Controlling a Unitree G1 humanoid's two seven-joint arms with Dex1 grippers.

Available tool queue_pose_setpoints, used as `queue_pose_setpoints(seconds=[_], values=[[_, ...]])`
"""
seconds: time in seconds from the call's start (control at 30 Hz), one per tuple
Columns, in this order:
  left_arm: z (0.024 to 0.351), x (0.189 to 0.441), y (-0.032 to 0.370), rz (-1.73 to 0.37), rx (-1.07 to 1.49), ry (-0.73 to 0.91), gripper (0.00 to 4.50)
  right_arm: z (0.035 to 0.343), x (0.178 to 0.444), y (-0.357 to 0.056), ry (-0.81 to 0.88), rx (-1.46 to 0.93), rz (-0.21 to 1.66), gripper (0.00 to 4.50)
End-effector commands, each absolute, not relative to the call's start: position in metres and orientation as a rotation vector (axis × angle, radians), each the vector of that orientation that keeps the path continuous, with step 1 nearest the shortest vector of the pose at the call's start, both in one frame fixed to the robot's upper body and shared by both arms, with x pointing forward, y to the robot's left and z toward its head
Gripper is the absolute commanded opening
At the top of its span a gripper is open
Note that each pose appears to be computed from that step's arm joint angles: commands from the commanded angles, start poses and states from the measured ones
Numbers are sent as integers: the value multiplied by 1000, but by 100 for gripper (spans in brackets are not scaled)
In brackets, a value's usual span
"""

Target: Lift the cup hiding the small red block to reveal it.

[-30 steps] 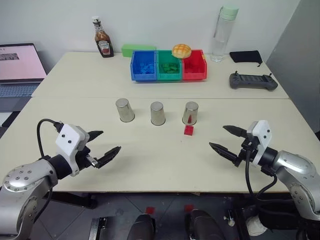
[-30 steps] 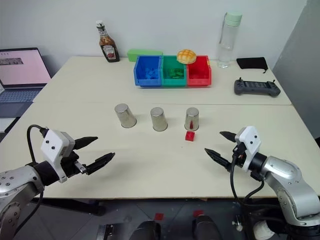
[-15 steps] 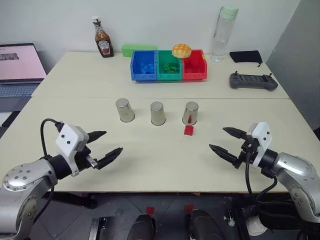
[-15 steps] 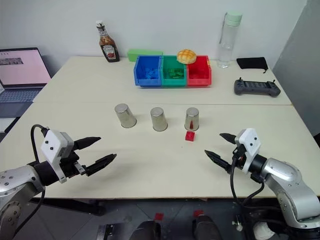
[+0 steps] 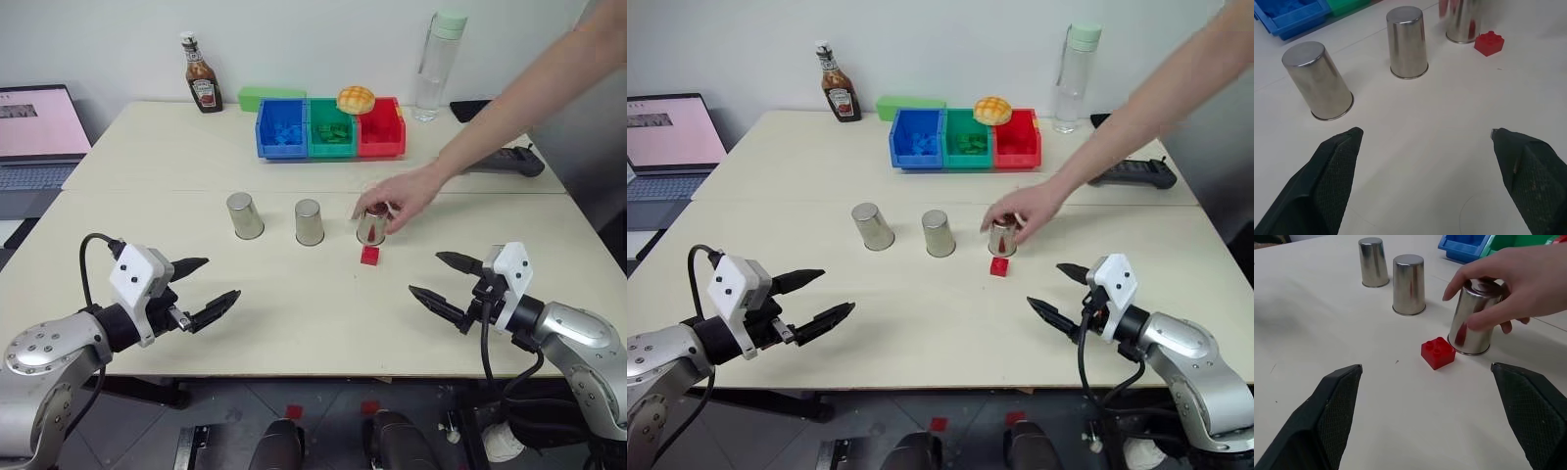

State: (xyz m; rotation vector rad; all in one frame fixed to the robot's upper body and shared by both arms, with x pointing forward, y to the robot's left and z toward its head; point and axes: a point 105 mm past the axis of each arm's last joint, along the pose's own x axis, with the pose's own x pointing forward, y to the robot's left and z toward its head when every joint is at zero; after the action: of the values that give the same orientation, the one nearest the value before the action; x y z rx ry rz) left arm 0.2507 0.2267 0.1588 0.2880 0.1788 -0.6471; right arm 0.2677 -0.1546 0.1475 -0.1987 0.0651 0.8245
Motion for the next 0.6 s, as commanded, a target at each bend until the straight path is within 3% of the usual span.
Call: queue_pose_setpoints(seconds=[0.03, 0.6], values=[[167, 251, 222, -673, 317, 154, 450, 159, 265, -152, 13, -219, 836, 449], [166, 250, 223, -681, 320, 163, 450, 156, 265, -152, 11, -215, 835, 449]])
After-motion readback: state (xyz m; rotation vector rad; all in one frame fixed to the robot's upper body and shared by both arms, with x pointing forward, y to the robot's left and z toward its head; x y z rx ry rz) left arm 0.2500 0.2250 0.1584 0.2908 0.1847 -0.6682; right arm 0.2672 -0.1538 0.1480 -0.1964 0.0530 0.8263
